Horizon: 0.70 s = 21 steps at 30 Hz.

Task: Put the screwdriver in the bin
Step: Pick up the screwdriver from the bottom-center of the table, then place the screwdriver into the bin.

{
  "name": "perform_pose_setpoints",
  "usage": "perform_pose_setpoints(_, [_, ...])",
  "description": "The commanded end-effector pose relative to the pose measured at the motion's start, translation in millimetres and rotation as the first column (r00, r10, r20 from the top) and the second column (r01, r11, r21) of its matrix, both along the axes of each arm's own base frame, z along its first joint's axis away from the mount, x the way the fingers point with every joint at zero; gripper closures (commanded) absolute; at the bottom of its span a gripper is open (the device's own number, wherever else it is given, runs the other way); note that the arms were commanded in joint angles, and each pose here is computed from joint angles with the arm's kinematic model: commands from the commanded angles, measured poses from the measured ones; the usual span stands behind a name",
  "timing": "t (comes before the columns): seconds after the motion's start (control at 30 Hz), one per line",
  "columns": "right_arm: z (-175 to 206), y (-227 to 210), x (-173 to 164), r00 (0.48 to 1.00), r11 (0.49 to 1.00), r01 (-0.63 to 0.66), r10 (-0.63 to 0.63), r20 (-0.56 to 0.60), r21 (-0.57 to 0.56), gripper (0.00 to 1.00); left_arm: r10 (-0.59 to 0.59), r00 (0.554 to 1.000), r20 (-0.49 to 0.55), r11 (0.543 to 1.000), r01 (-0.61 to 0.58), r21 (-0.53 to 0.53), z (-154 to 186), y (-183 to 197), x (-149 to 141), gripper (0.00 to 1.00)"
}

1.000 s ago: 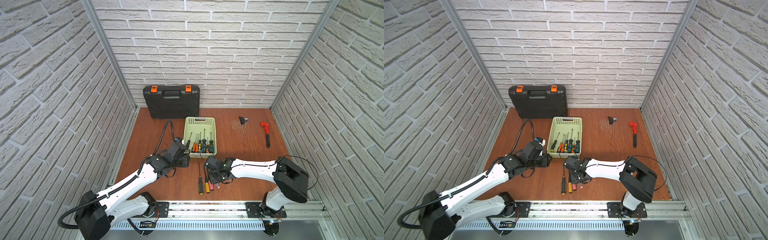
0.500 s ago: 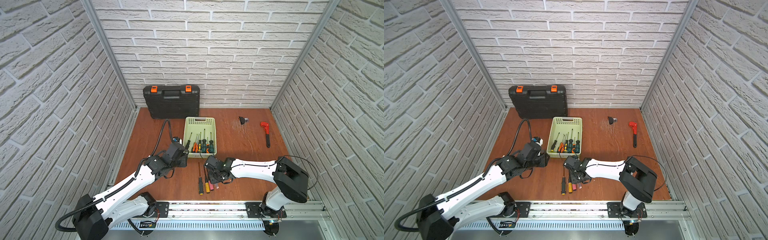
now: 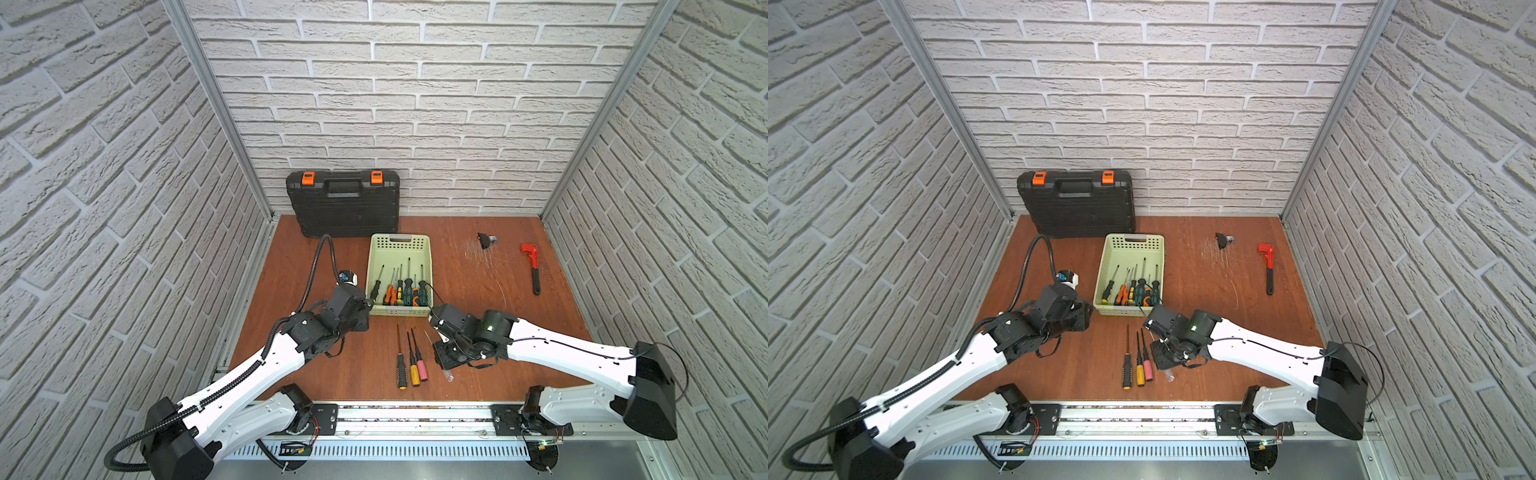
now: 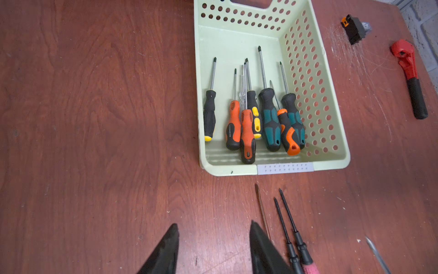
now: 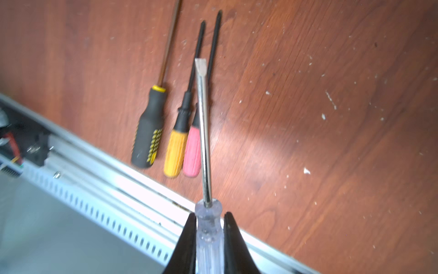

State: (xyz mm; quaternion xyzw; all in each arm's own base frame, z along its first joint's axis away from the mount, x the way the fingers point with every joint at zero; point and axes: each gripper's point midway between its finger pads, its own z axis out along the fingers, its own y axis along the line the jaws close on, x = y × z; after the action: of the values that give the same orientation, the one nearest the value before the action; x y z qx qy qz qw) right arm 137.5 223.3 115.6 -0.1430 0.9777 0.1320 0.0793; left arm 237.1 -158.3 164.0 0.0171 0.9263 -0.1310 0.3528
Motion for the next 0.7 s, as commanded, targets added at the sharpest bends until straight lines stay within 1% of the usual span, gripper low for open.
perform_pose_setpoints(0.0, [26,0,-6,0.999,0.998,-0.047,0.046,0.017,0.043,0.94,0.045,0.998,0.049,0.999,-0.044,-0.022,17,7,5,0.51])
perform_pose_setpoints(0.17, [64,31,30,0.991,0.985,-0.049,0.027,0.133,0.166,0.95,0.052,0.997,0.055,0.998,-0.05,-0.031,21,8,5,0.51])
perform_pose_setpoints(0.27, [83,52,68,0.982,0.973,-0.036,-0.008,0.188,0.226,0.95,0.056,0.996,0.063,0.998,-0.054,-0.034,24,9,5,0.51])
perform_pose_setpoints(0.33, [90,65,103,0.975,0.963,0.009,-0.069,0.213,0.269,0.95,0.06,0.995,0.074,0.998,-0.057,-0.039,27,10,5,0.51])
perform_pose_setpoints(0.43, [90,85,156,0.969,0.935,0.073,-0.15,0.198,0.348,0.94,0.068,0.994,0.081,0.997,-0.065,-0.039,31,14,2,0.51])
perform_pose_setpoints(0.5, [87,100,184,0.972,0.914,0.092,-0.169,0.165,0.395,0.94,0.077,0.993,0.084,0.997,-0.074,-0.037,33,19,-1,0.51])
perform_pose_setpoints(0.6, [75,126,217,0.977,0.891,0.105,-0.175,0.122,0.441,0.95,0.099,0.991,0.09,0.995,-0.097,-0.028,34,29,-6,0.51])
perform_pose_setpoints(0.67, [63,138,232,0.974,0.882,0.129,-0.198,0.107,0.453,0.94,0.118,0.988,0.1,0.993,-0.115,-0.031,36,35,-8,0.51])
